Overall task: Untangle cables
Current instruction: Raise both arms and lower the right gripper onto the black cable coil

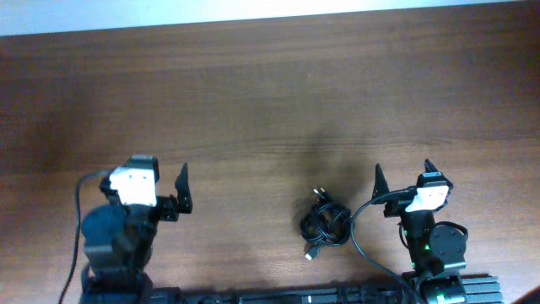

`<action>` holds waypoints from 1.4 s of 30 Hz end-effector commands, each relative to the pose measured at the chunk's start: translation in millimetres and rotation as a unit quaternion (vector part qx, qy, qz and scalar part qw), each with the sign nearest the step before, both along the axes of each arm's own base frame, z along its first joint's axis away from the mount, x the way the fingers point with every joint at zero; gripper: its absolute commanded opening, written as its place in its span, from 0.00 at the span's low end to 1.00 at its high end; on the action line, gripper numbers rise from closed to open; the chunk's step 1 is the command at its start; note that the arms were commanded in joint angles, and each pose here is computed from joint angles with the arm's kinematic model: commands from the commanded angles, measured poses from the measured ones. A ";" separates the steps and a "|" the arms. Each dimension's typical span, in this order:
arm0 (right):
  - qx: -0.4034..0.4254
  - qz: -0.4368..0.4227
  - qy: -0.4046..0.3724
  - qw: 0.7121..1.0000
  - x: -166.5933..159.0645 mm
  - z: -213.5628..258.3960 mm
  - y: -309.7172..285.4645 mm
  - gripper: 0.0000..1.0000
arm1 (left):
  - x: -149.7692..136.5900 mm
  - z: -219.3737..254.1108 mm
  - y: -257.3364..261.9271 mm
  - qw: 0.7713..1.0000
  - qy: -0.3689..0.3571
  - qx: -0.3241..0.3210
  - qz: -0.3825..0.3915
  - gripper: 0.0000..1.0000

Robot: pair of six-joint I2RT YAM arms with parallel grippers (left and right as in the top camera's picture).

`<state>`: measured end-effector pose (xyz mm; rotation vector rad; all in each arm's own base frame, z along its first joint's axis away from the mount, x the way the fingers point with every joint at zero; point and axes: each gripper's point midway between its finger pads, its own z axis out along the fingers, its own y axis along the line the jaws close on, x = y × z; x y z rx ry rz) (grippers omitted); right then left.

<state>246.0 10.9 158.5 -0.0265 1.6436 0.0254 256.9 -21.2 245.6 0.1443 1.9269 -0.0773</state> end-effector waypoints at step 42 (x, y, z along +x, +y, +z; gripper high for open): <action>0.107 0.157 0.564 0.804 -18.7 16.9 71.5 0.99 | 48.2 -26.5 -34.2 0.966 0.237 -0.053 -0.090 0.99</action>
